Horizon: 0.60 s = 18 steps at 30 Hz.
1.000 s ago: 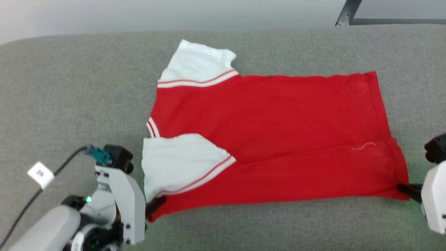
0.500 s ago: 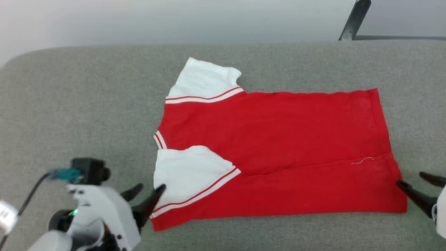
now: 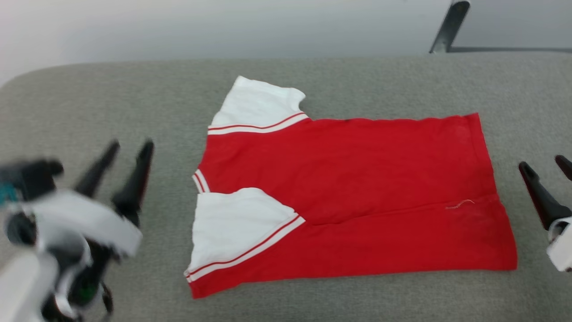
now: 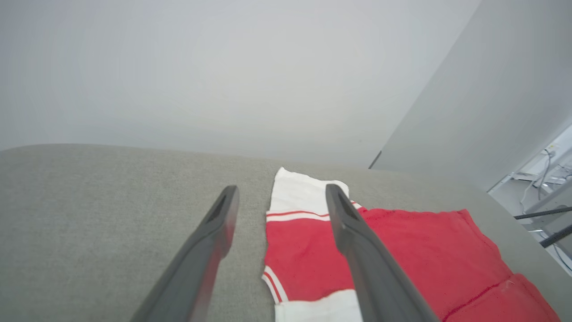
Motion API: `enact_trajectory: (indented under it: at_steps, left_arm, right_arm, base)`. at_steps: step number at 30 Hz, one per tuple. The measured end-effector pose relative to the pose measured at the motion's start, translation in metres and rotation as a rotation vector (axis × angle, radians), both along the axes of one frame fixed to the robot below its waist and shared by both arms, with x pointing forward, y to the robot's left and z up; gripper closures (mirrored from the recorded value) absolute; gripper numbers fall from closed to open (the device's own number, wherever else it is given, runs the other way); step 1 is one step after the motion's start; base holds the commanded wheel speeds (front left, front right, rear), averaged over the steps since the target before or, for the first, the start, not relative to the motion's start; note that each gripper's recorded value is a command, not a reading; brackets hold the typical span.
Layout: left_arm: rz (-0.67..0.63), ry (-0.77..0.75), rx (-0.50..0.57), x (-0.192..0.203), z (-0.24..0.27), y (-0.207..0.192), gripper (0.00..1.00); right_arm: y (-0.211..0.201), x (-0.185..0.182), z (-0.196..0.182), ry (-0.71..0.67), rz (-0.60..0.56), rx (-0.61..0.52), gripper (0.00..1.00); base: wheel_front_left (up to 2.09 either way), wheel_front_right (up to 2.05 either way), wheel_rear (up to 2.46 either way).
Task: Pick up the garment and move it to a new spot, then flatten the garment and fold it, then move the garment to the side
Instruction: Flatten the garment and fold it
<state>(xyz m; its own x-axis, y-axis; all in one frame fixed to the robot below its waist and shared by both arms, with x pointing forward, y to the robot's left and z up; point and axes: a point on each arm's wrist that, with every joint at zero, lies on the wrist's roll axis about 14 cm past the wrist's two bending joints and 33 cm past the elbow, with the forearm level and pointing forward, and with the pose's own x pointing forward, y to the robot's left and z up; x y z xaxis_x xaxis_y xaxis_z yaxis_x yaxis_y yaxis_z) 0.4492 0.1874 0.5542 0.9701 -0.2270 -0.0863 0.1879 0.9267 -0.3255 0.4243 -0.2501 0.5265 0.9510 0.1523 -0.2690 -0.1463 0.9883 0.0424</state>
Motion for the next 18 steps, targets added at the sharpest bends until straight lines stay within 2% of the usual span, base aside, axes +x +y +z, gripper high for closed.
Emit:
enact_trajectory:
  at_steps: [5,10,14,18]
  left_arm:
    - [-0.062,-0.079,0.104,0.060,0.028,-0.010,0.00]
    - [-0.134,-0.076,0.188,0.124,0.039,-0.032,0.00]
    - [-0.212,0.000,0.271,0.167,0.027,-0.055,0.00]
    - [-0.265,0.178,0.332,0.197,-0.017,-0.071,0.00]
  right_arm:
    - [0.006,0.004,0.004,-0.038,-0.010,0.021,0.00]
    - [0.005,0.003,-0.002,-0.039,-0.030,0.039,0.00]
    - [0.000,0.005,-0.010,-0.027,-0.044,0.034,0.00]
    - [-0.005,0.011,-0.015,-0.026,-0.055,0.033,0.00]
  base:
    - [0.00,0.00,0.00]
    - [0.00,0.00,0.00]
    - [0.00,0.00,0.00]
    - [0.00,0.00,0.00]
